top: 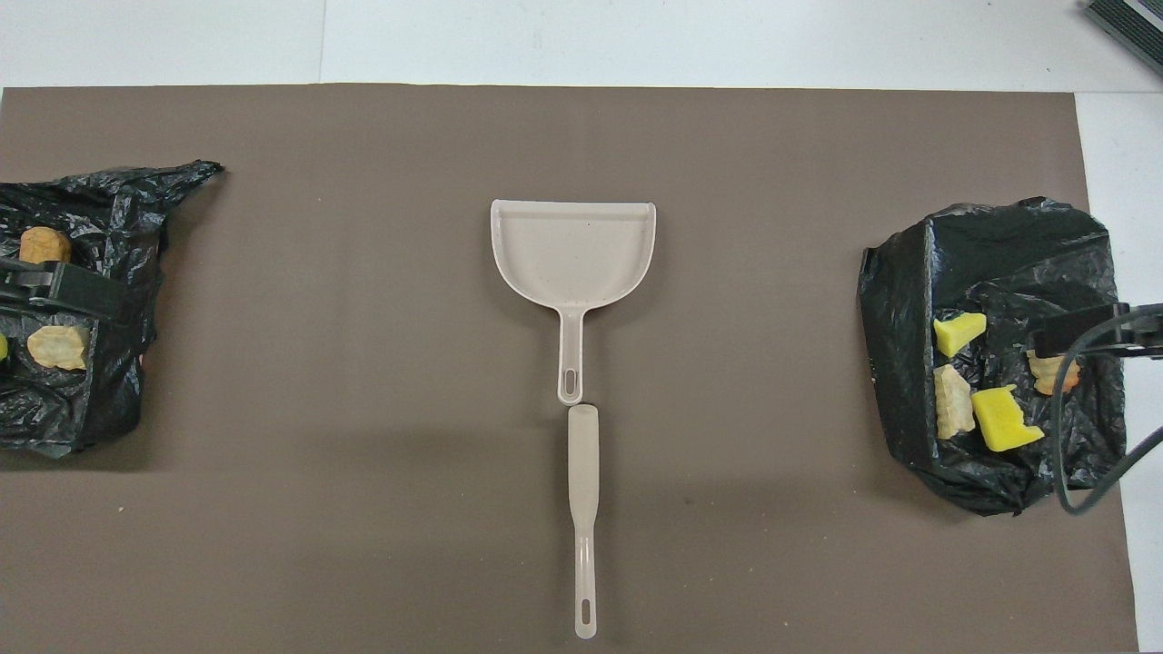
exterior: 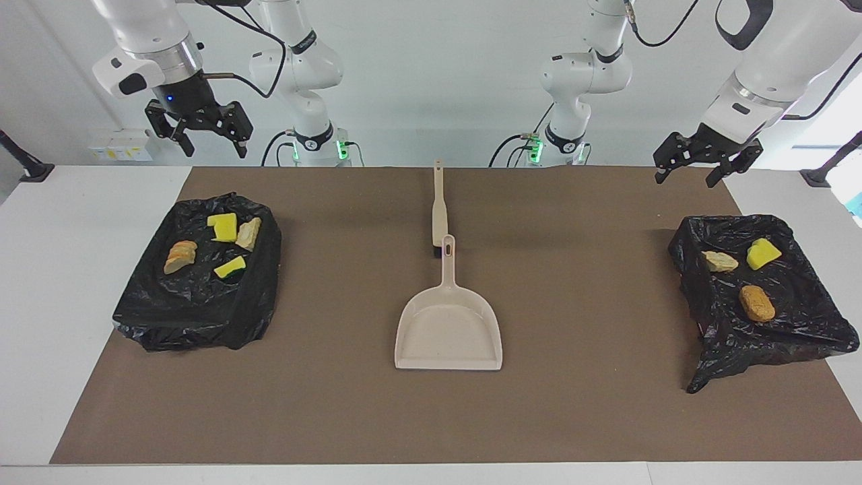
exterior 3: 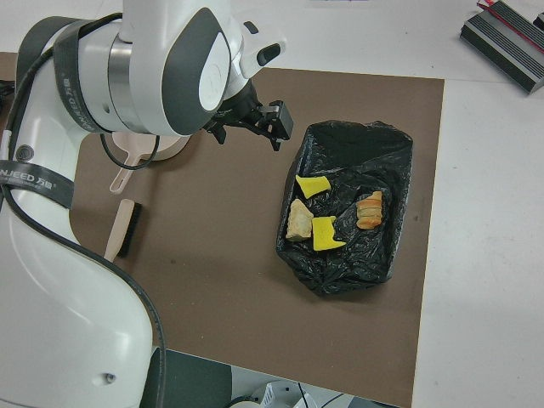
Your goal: Sweep and dump trash in bin
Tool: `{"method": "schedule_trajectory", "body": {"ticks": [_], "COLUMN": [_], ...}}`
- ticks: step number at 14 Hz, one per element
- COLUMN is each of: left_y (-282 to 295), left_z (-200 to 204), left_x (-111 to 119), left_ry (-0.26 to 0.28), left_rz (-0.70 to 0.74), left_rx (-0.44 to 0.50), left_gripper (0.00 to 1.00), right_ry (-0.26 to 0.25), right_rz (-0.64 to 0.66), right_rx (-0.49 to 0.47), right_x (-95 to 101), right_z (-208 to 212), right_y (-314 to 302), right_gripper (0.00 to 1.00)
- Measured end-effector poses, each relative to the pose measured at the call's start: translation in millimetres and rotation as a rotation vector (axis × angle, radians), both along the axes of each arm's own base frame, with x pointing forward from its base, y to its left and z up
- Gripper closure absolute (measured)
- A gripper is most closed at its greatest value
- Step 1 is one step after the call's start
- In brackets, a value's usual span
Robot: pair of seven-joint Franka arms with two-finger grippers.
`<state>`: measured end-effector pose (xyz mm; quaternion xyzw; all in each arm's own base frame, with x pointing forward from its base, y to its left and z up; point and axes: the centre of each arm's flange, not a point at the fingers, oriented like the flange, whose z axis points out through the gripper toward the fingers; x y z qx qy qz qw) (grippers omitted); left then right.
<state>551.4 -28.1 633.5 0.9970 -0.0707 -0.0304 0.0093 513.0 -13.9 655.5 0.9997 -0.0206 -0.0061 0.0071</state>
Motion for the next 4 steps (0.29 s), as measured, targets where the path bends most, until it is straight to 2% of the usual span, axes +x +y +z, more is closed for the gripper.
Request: {"method": "schedule_trajectory", "body": {"ticks": [4], "left_y": [0.1], "left_z": [-0.4], "left_x": [-1.5], "left_ry": [0.009], "left_rz": [0.005], "left_rx": [0.001], "left_gripper": [0.00], "right_ry": [0.000], "right_rz": [-0.001], "right_rx": [0.000], "right_x": [0.0], "right_z": [0.0], "right_y": [-0.5], "right_gripper": [0.00]}}
